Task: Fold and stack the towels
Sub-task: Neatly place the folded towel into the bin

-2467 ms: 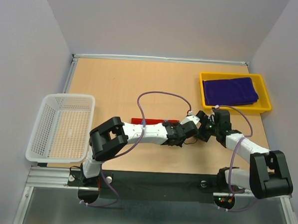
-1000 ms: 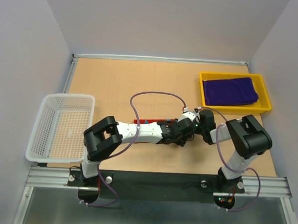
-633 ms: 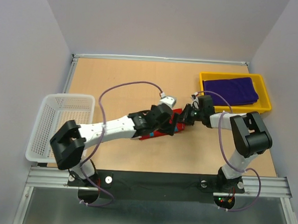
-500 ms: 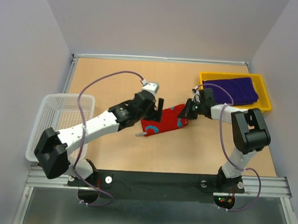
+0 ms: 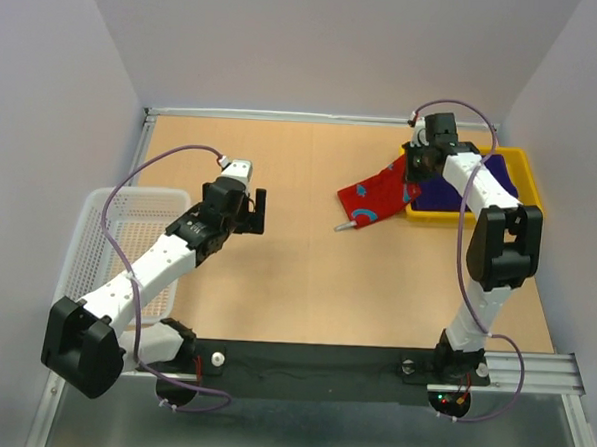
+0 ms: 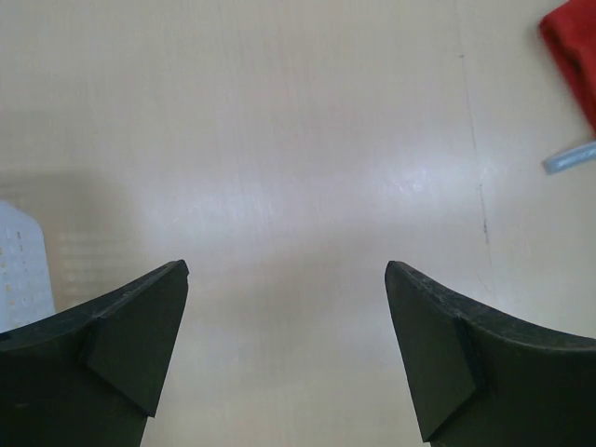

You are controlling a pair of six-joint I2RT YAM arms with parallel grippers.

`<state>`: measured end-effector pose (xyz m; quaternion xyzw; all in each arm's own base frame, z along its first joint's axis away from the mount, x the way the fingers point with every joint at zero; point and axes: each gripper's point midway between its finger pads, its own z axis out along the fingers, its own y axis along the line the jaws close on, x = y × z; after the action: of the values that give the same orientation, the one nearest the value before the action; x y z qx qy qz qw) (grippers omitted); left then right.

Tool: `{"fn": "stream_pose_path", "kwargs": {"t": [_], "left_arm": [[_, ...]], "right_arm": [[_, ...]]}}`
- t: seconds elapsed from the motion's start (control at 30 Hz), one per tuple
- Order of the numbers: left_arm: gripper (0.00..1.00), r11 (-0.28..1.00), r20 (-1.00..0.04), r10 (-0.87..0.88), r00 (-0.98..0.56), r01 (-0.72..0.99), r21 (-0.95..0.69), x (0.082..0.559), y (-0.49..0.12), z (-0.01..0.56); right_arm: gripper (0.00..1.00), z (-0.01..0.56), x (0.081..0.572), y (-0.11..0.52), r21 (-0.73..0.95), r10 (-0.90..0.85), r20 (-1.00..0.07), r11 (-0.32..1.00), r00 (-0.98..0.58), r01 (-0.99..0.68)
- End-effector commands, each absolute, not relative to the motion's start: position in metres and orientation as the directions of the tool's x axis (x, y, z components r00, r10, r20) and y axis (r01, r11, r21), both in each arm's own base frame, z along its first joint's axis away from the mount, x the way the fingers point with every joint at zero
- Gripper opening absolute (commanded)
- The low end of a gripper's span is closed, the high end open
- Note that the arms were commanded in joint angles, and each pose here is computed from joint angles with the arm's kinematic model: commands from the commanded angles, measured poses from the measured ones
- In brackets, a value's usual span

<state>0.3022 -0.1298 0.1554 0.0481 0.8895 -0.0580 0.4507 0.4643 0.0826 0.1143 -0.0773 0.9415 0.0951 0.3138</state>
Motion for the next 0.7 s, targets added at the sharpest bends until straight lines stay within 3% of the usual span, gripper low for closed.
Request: {"fn": "stream_pose_path", "kwargs": {"t": [0.0,0.3,0.67], "left_arm": [[0.99,0.997,-0.853,0.034,-0.520,0.079,-0.008,0.321,-0.116,0.171],[0.99,1.000,-0.862,0.013,-0.507,-0.001,0.015,0.324,-0.097,0.169],[0.99,0.999,-0.852,0.011,-0.523,-0.029,0.030,0.331,-0.092,0.160]], "right_arm": [[0.01,0.132,0.470,0.030,-0.120,-0.235,-0.570,0.972,-0.787,-0.204],[0.01,0.166,0.496,-0.050,-0.254,-0.191,-0.615,0.966,-0.765,-0.037],[0.00,0.188,0.508,-0.103,-0.312,-0.195,-0.650,0.950,-0.734,0.024]]}}
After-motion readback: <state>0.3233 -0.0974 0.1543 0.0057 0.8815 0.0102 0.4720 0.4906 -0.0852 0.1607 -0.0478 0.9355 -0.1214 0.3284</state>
